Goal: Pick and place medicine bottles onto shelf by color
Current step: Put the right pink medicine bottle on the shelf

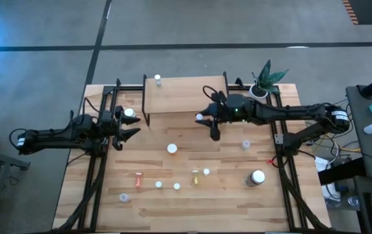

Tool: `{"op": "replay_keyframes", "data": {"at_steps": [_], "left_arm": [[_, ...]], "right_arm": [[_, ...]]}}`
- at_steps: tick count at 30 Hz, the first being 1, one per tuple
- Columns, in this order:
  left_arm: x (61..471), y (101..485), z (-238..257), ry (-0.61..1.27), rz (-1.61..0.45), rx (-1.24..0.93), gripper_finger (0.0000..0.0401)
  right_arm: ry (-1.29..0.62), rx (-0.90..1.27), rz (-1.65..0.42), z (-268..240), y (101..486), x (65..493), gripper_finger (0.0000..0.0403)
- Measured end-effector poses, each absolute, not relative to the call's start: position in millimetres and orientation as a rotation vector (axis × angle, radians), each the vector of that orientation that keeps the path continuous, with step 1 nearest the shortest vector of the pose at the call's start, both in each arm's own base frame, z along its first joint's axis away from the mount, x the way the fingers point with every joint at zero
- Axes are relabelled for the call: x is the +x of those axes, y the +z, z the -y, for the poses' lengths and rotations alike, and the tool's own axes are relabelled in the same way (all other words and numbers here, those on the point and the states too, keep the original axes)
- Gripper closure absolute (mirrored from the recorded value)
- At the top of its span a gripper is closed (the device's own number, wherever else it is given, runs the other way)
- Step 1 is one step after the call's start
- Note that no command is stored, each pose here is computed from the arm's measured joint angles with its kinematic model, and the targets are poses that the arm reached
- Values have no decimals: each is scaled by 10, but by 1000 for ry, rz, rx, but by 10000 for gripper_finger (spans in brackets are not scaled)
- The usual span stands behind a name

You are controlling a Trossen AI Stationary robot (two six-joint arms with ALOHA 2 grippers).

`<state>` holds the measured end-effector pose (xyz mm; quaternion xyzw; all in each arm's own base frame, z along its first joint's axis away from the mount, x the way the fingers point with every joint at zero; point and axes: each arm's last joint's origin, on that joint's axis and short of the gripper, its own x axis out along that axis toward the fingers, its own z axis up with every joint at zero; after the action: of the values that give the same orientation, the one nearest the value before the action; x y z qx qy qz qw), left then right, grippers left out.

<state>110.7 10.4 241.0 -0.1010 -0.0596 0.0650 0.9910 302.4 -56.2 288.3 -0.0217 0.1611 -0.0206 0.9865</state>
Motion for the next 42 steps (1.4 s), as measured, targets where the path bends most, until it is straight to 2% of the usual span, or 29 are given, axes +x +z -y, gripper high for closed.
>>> {"op": "replay_keyframes", "data": {"at_steps": [18, 31, 42], "left_arm": [[1101, 2415, -92, 85, 124, -279, 198], [1101, 2419, -92, 92, 123, -169, 198], [1101, 2418, -93, 95, 122, -164, 198]], "right_arm": [[-59, -58, -320, 623, 2894, 3015, 282], [-63, -48, -317, 632, 2897, 3014, 289], [-99, -28, -314, 731, 2899, 2993, 280]]}}
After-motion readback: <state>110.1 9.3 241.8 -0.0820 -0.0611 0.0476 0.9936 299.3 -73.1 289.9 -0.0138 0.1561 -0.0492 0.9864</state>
